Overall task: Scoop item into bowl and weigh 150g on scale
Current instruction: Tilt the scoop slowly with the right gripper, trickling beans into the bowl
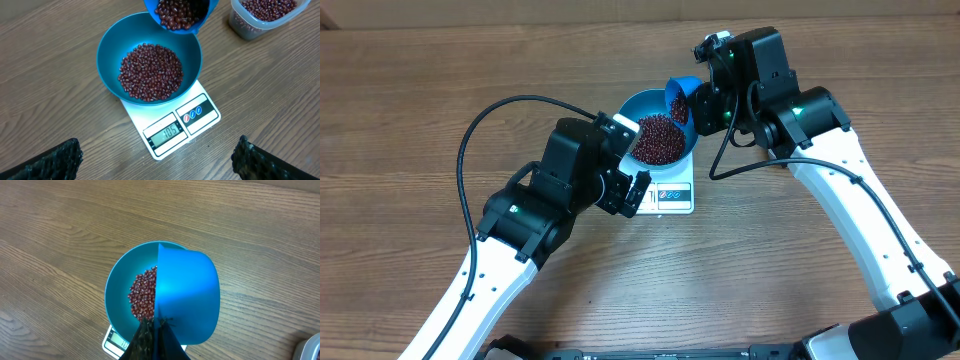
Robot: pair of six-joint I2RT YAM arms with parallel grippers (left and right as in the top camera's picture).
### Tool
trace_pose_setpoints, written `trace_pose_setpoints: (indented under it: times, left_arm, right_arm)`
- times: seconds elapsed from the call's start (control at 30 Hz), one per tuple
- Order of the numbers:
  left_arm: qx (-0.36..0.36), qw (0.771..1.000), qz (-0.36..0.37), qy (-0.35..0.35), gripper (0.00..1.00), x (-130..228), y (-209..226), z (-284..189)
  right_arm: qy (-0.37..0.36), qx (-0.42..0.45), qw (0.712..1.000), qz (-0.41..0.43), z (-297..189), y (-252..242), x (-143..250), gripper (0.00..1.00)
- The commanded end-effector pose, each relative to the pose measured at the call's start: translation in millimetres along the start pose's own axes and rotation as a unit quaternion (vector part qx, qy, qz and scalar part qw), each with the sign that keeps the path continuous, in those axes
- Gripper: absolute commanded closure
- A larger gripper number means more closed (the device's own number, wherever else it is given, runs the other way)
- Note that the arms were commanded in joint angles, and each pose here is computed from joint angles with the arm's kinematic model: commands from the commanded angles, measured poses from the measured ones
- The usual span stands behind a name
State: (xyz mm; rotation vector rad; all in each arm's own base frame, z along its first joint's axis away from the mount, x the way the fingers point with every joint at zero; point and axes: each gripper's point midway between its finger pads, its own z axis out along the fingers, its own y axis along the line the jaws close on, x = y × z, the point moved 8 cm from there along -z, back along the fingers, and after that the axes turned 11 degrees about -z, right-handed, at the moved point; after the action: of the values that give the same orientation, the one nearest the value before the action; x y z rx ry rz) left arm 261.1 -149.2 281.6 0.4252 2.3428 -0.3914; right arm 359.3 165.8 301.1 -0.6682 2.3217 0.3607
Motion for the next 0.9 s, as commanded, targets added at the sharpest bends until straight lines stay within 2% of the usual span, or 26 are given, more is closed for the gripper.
trace_pose_setpoints:
  times: [0.0,0.6,0.87]
  left_arm:
    - [0.005,1.0,-0.009,0.004,0.0,1.6,0.3,1.4]
    - [0.005,1.0,-0.009,0.004,0.0,1.6,0.3,1.4]
    - [0.005,1.0,-0.009,0.004,0.01,1.6,0.3,1.4]
  right_arm:
    - [-0.022,0.0,1.0,-0.003,-7.9,2.4,-10.9,0.96]
    - [-0.021,0.001,1.0,-0.005,-7.9,2.3,-10.9,0.96]
    - [-0.022,0.002,0.997,-0.073,-7.9,2.3,-10.9,0.96]
